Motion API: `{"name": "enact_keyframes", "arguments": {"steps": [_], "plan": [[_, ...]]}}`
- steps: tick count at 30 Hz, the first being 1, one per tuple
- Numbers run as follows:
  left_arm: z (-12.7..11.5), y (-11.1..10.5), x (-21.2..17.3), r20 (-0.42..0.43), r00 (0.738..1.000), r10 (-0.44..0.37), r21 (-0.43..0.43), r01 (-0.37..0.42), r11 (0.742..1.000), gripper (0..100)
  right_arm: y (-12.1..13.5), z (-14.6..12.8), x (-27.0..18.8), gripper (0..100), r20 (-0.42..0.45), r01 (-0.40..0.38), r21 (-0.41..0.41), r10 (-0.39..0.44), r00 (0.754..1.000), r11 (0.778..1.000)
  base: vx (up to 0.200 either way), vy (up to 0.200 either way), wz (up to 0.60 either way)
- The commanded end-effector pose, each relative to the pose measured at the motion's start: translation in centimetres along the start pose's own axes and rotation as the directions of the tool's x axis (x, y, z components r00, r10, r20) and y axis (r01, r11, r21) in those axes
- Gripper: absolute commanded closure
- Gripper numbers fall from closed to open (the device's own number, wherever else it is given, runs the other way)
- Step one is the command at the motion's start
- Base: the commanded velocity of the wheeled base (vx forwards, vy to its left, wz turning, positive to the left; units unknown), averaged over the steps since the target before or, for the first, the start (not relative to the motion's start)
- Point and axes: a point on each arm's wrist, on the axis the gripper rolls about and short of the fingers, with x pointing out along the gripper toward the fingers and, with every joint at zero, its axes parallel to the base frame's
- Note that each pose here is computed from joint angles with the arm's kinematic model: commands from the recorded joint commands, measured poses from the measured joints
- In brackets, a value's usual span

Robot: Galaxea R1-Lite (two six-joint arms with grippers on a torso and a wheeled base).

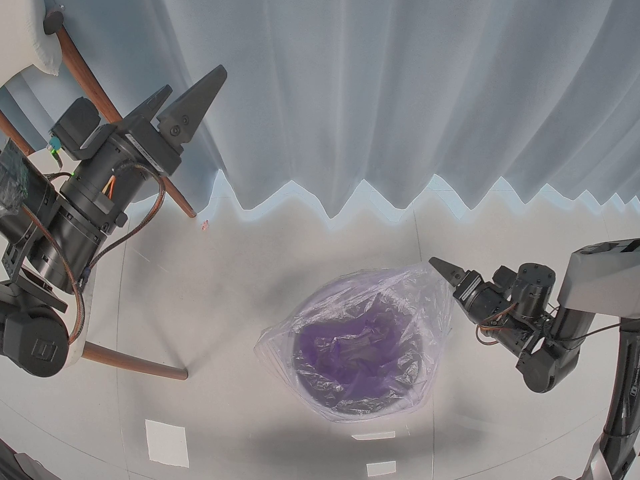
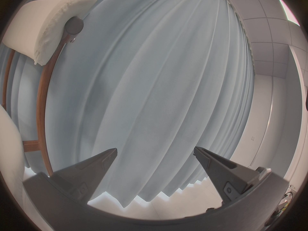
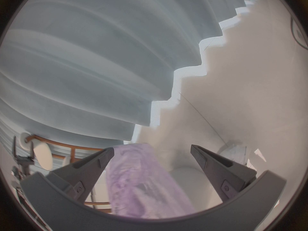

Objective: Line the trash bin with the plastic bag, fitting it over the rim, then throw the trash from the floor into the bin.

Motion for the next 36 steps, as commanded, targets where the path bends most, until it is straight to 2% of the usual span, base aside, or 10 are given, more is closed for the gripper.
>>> {"name": "enact_keyframes", "arguments": {"steps": [1,8,10,15,19,22,25,30,34,36], "plan": [[-2.9,0.0,-1.4,-0.143,0.990,0.013,-0.017,-0.015,1.000,0,4.3,3.0,-6.1,0,0.058,-0.096,0.032,0.094,0.994,0.995,0.000,0.000,0.00],[-5.5,-0.2,-2.9,-0.296,0.955,-0.013,-0.042,0.001,0.999,0,4.1,3.1,-9.3,0,-0.015,-0.043,0.030,0.043,0.999,0.999,0.000,0.000,0.00],[-7.3,-0.1,-4.1,-0.376,0.926,-0.026,-0.025,0.018,1.000,0,3.7,3.6,-9.3,0,0.007,-0.032,0.027,0.032,0.999,0.999,0.000,0.000,0.00],[-10.4,0.8,-5.7,-0.493,0.864,-0.097,0.052,0.141,0.989,0,4.8,4.8,-9.9,0,0.079,-0.106,-0.006,0.106,0.991,0.994,0.000,0.000,0.00],[-12.7,1.8,-4.0,-0.481,0.859,-0.177,0.075,0.241,0.968,0,5.7,5.2,-10.7,0,0.102,-0.140,-0.021,0.141,0.985,0.990,0.000,0.000,0.00],[-16.0,2.7,-2.0,-0.459,0.850,-0.259,0.189,0.378,0.906,0,6.6,5.7,-11.4,0,0.122,-0.176,-0.036,0.179,0.976,0.984,0.000,0.000,0.00],[-17.5,2.6,-2.1,-0.473,0.816,-0.332,0.176,0.457,0.872,0,6.8,5.6,-11.5,0,0.111,-0.188,-0.038,0.191,0.975,0.981,0.000,0.000,0.00],[-17.9,2.9,-1.4,-0.449,0.834,-0.321,0.204,0.446,0.872,0,7.1,5.0,-11.6,0,0.089,-0.202,-0.036,0.205,0.975,0.979,0.000,0.000,0.00],[-17.3,3.2,-0.4,-0.415,0.865,-0.282,0.226,0.399,0.889,0,7.6,4.9,-11.8,0,0.084,-0.221,-0.041,0.224,0.971,0.974,0.000,0.000,0.00],[-17.2,3.2,-0.5,-0.416,0.872,-0.259,0.188,0.361,0.914,0,7.8,4.9,-11.9,0,0.085,-0.229,-0.043,0.232,0.969,0.972,0.000,0.000,0.00]]}}
